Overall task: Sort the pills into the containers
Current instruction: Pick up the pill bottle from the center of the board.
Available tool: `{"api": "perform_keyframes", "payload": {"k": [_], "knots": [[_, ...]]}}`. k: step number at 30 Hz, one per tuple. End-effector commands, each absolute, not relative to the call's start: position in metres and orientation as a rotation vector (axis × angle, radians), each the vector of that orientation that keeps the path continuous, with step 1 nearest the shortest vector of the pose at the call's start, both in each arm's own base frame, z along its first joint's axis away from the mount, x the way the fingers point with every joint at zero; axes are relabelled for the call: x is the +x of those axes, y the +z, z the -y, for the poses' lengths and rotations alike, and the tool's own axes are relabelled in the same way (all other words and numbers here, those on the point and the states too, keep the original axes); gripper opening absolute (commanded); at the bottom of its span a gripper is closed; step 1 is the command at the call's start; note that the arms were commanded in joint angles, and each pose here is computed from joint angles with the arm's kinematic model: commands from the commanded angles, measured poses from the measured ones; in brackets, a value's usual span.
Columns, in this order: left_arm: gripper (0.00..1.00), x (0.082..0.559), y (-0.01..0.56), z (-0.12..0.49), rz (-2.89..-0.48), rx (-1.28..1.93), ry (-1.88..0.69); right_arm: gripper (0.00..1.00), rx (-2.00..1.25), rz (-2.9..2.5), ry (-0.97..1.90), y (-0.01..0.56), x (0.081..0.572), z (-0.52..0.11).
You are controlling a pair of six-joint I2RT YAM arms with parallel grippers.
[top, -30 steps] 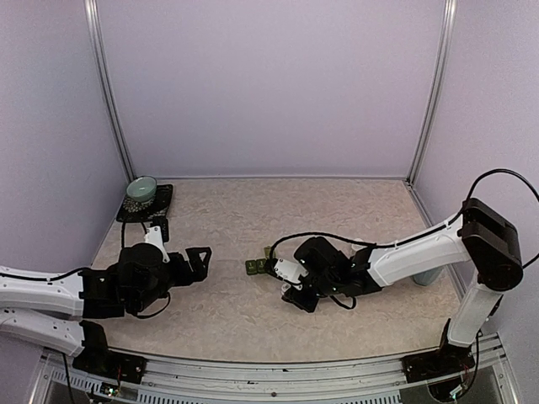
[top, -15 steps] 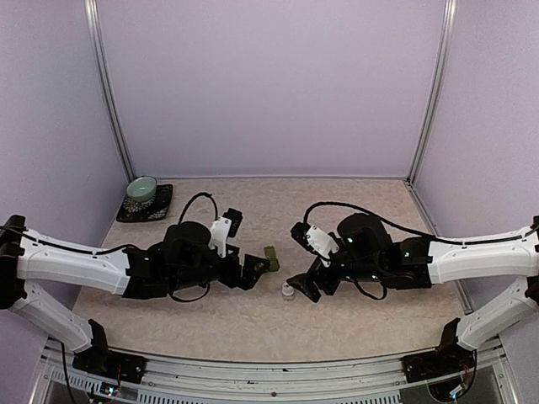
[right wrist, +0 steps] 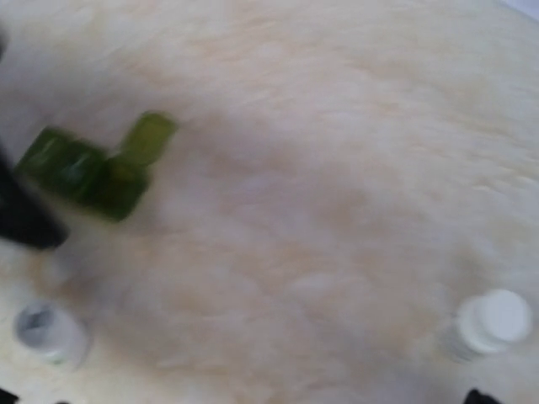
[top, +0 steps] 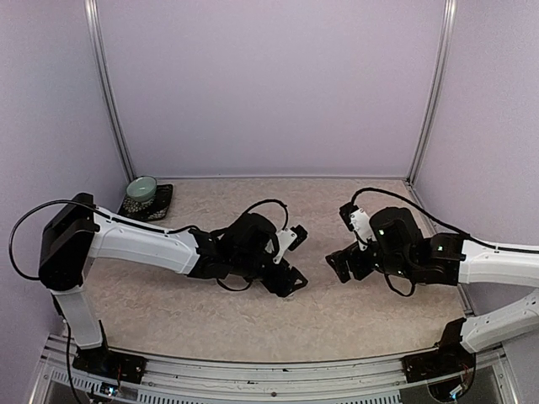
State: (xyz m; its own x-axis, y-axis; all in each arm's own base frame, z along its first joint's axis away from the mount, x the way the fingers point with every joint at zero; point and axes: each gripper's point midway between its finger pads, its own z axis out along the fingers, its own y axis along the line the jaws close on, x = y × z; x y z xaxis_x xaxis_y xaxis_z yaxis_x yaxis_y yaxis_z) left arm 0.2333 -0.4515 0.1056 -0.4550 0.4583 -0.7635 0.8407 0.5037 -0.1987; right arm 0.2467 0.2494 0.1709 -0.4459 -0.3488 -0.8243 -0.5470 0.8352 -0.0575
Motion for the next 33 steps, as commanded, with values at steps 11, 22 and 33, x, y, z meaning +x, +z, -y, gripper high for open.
{"api": "perform_keyframes", "payload": {"k": [11,22,33], "knots": [[0.66,0.232,0.075,0.446,-2.228,1.108,-0.678,1.0,-0.533,-2.101,0.216,0.171,0.256,-0.217],[0.52,0.232,0.068,0.445,-2.257,1.11,-0.672,1.0,-0.539,-2.091,0.222,0.175,0.258,-0.219],[0.36,0.232,0.063,0.445,-2.27,1.115,-0.673,0.99,-0.549,-2.085,0.234,0.176,0.258,-0.222]]}}
